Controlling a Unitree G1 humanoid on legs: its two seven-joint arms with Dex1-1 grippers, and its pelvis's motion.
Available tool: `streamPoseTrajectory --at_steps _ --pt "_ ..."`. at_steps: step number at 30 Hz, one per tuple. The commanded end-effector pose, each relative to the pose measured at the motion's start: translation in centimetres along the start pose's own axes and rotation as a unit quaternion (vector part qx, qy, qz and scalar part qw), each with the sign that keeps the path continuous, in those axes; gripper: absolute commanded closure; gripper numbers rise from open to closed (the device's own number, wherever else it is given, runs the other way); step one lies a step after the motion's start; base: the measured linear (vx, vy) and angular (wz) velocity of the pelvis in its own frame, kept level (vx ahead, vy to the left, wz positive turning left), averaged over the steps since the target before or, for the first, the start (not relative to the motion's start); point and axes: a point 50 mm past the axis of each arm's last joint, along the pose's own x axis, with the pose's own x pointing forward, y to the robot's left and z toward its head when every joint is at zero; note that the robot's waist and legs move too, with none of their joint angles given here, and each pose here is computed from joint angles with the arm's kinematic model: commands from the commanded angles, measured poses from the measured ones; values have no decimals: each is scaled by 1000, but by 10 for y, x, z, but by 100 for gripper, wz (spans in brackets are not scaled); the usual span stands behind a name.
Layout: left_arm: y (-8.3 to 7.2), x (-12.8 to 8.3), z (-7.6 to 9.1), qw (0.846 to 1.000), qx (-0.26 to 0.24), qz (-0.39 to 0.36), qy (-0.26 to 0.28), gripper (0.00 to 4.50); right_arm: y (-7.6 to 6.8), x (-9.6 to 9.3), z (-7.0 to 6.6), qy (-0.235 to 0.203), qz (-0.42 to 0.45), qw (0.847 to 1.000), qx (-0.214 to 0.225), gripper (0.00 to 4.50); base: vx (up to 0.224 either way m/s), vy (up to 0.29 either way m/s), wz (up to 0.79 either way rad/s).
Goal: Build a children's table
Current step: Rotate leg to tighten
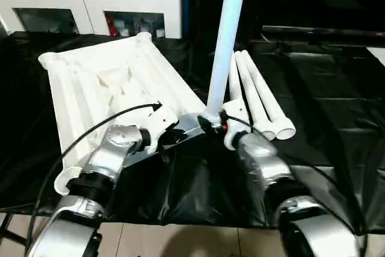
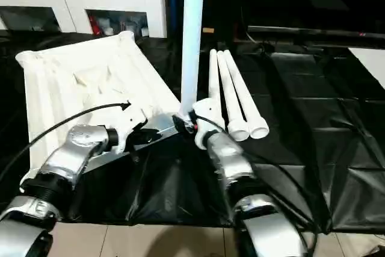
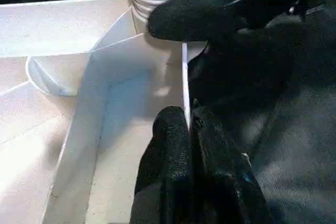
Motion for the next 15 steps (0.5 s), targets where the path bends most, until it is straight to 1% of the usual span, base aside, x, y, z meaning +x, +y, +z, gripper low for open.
streamPoseTrajectory --at_steps 1,4,6,10,11,12,13,14,15 --pt "-15 6 0 997 19 -72 -17 450 10 -3 -8 20 77 997 -7 57 0 0 0" --pt "-11 -10 -6 994 20 -103 -11 450 4 -15 -9 30 131 990 -29 57 0 0 0" --pt "-10 -14 -7 993 17 -113 -11 450 4 -17 -10 32 147 988 -32 57 0 0 0" --pt "-8 -29 -11 987 17 -158 -6 450 8 -27 -11 43 227 972 -50 57 0 0 0" --pt "-7 -31 -12 986 16 -164 -3 450 9 -29 -12 46 242 968 -50 57 0 0 0" --pt "-7 -31 -12 986 16 -164 -3 450 9 -29 -12 46 242 968 -50 57 0 0 0" --pt "-7 -34 -13 985 15 -173 1 450 10 -31 -12 49 257 964 -50 57 0 0 0" --pt "-7 -37 -14 983 13 -185 4 450 12 -33 -12 52 277 958 -51 83 0 0 0" --pt "-7 -39 -15 982 12 -190 6 450 12 -34 -12 54 287 955 -50 83 0 0 0"
